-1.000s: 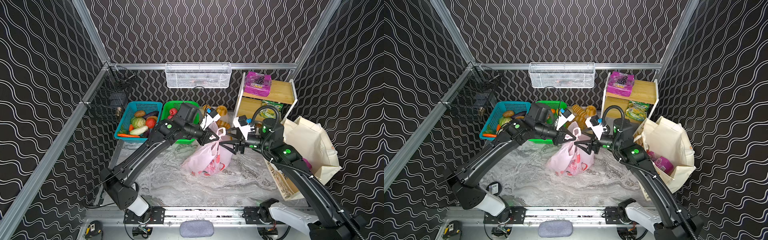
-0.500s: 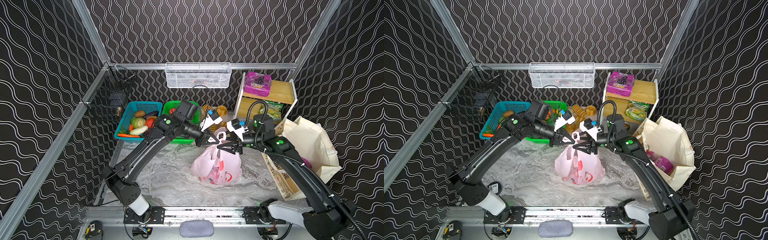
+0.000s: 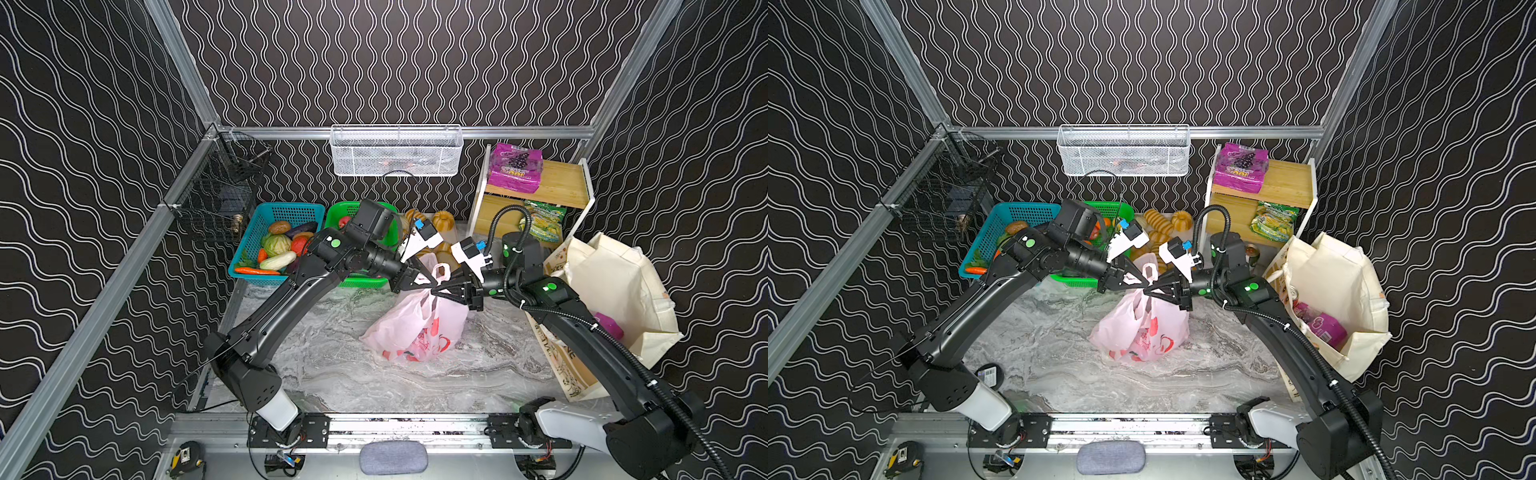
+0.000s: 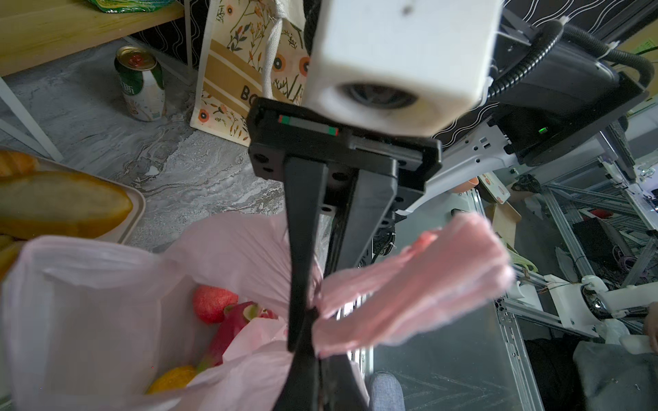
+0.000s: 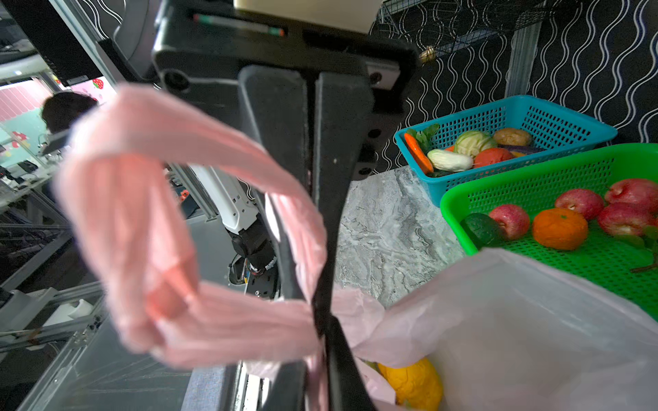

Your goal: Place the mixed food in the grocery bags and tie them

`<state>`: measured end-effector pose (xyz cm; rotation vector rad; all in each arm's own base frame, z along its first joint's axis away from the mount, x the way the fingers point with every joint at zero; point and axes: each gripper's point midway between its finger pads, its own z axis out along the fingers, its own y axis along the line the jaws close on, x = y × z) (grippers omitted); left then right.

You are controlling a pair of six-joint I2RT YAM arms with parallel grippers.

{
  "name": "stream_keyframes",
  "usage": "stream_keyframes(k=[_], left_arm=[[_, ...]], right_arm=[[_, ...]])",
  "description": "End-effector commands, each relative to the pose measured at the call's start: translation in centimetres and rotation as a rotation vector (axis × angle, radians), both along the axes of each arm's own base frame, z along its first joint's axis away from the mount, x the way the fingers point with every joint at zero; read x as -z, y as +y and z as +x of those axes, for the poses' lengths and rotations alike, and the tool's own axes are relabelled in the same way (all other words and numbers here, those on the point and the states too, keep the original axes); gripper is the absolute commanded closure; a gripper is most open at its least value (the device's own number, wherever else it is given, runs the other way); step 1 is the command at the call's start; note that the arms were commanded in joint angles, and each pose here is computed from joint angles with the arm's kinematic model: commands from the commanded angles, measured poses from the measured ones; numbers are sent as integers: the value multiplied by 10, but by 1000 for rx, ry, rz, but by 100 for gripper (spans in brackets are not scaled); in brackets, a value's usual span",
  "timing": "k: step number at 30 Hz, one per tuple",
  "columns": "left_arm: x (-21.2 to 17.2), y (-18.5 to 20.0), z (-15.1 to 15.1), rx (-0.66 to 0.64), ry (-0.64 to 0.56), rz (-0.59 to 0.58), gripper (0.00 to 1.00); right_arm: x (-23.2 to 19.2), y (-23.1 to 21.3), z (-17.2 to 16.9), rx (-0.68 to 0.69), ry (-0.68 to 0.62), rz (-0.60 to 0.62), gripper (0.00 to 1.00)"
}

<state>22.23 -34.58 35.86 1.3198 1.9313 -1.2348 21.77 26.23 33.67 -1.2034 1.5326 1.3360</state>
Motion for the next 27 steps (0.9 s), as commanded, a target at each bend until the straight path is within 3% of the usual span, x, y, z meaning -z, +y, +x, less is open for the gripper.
stream_keyframes(k=[1,3,6,10,11,19,23,24,27], left_arm=[[-4,-1,-3,9,4,-20,93],[-6,2,0,-15,-3,-18,92],[-7,9,1,-49,-2,-14,67],[-8,19,1,-93,-18,-8,49],[-9,22,0,-101,-23,-8,49],[-20,30,23,-240,-73,-52,48],[-30,21,20,-195,-60,-120,49],[-31,20,20,-188,-55,-126,56],[-22,20,29,-233,-47,-90,87]], right_arm=[[-14,2,6,21,-39,45,100],[-10,1,9,51,-37,34,100],[-10,0,10,63,-31,50,100],[-11,0,12,73,-30,66,100],[-10,0,14,80,-29,66,100],[-5,1,8,32,-16,56,100],[-2,1,7,24,3,45,100],[-1,1,7,21,4,41,100],[1,2,10,37,20,36,100]])
